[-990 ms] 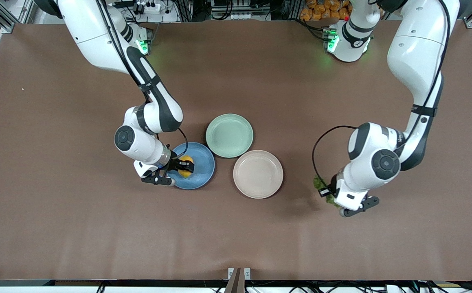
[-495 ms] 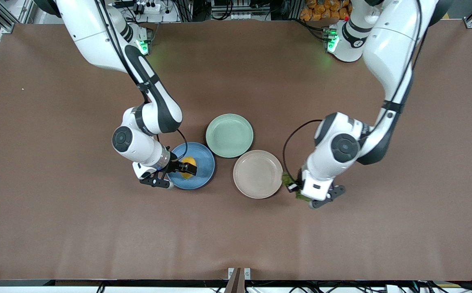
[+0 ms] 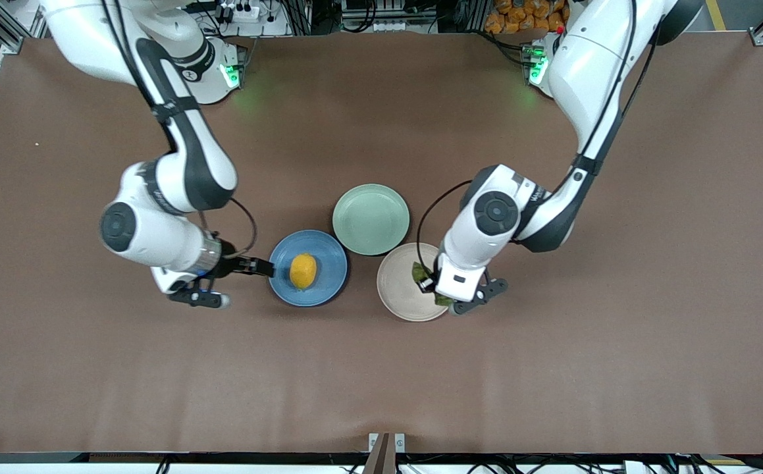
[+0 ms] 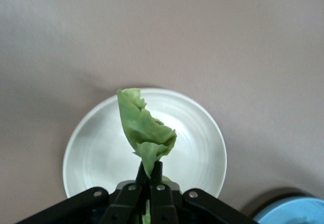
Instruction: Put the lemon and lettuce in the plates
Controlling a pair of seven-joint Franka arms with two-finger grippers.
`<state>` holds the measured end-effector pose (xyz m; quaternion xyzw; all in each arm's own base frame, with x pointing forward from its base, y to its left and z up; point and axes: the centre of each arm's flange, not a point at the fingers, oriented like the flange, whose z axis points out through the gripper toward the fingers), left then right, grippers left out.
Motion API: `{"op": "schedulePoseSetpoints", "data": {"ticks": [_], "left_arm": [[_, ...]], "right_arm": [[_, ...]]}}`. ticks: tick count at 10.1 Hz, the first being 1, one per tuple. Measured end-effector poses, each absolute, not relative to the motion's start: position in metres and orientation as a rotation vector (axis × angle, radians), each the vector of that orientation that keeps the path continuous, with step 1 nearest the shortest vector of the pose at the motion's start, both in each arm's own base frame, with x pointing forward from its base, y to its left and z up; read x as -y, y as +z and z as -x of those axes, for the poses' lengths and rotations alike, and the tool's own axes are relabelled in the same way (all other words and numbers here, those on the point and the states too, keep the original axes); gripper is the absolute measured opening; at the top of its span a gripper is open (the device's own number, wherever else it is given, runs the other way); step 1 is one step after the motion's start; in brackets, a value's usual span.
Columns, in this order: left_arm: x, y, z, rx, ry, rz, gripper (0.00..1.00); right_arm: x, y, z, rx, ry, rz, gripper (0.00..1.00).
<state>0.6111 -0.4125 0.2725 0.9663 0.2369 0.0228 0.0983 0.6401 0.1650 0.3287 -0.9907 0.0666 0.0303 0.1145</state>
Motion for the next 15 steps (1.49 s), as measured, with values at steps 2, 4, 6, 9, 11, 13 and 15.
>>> {"op": "schedulePoseSetpoints", "data": {"ticks": [2, 4, 6, 9, 11, 13, 15], "left_arm": [[0.422, 0.264, -0.603, -0.655, 0.083, -2.896, 0.28], [0.416, 0.262, -0.607, -0.651, 0.104, -2.914, 0.6], [0.393, 0.265, -0.621, -0.688, 0.129, -2.932, 0.89], [0.321, 0.289, -0.658, -0.761, 0.178, -3.001, 1.0], [0.265, 0.307, -0.678, -0.748, 0.166, -3.043, 1.0], [0.219, 0.322, -0.689, -0.71, 0.147, -3.082, 1.0], [0.194, 0.323, -0.689, -0.664, 0.067, -3.139, 1.0]], "right_arm": [[-0.12, 0.344, -0.647, -0.128, 0.043, 2.91, 1.0], [-0.065, 0.359, -0.64, -0.084, 0.067, 2.924, 1.0], [-0.013, 0.388, -0.623, -0.049, 0.125, 2.986, 1.0], [0.016, 0.425, -0.608, -0.046, 0.107, 3.052, 1.0], [0.029, 0.446, -0.601, -0.03, 0.079, 3.102, 1.0], [0.029, 0.483, -0.592, 0.008, 0.058, 3.149, 1.0], [0.03, 0.525, -0.581, 0.008, 0.073, 3.158, 1.0]]}}
